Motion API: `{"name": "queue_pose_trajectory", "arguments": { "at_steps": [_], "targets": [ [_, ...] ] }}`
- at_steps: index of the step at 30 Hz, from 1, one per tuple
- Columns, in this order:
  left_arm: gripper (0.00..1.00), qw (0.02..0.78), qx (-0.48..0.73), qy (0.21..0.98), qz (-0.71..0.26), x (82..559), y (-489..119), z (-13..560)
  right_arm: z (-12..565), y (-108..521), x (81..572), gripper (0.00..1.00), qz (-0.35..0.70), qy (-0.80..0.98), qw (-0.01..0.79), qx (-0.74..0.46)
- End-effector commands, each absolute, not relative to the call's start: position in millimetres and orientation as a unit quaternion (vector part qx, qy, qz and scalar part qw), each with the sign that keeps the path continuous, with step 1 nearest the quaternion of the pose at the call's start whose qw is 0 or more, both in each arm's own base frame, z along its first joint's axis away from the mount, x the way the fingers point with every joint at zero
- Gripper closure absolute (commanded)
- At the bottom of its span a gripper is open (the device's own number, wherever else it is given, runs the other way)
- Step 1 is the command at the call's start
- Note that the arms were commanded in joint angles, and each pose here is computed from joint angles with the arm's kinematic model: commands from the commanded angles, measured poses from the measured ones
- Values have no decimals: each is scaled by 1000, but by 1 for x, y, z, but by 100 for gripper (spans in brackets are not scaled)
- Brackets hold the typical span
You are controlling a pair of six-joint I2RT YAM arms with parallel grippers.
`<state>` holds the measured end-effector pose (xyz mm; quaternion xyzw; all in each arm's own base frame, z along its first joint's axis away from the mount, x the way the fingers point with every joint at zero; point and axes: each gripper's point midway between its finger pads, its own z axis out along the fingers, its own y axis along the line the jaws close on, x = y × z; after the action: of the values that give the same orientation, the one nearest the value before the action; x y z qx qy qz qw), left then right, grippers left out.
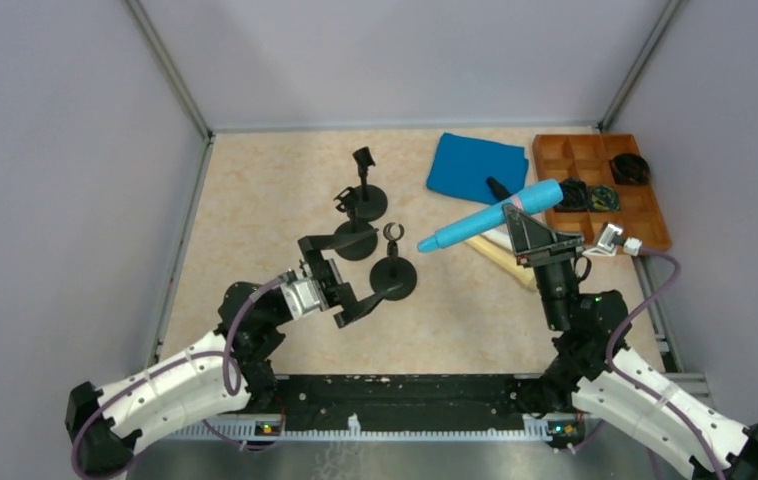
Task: Attach the microphones to the stand
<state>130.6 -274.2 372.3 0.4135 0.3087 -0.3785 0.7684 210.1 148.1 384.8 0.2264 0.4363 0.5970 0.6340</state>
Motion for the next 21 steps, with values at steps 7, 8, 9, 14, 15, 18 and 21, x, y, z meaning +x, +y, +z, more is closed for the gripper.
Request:
{"name": "queue_pose_trajectory", "arguments": {
  "at_steps": [7, 8, 9, 14, 15, 18, 21],
  "targets": [
    [2, 739, 278, 488, -371, 166, -236, 351, 372, 108, 229, 100, 363, 524, 749, 180],
    [2, 734, 264, 505, -369, 170, -233, 349, 370, 106, 231, 100, 347, 531, 753, 175],
    [2, 730, 238, 527, -363, 177, -227, 347, 368, 104, 232, 100, 332, 538, 756, 169],
    [2, 695, 161, 612, -341, 196, -212, 331, 346, 99, 240, 100, 255, 583, 759, 140],
    [2, 687, 156, 625, -336, 198, -212, 326, 342, 98, 242, 100, 241, 592, 757, 137],
    [2, 665, 141, 660, -319, 204, -209, 313, 330, 98, 247, 100, 210, 615, 750, 127],
    [2, 651, 102, 692, -294, 212, -199, 302, 320, 98, 251, 100, 186, 631, 744, 118]
  ]
}}
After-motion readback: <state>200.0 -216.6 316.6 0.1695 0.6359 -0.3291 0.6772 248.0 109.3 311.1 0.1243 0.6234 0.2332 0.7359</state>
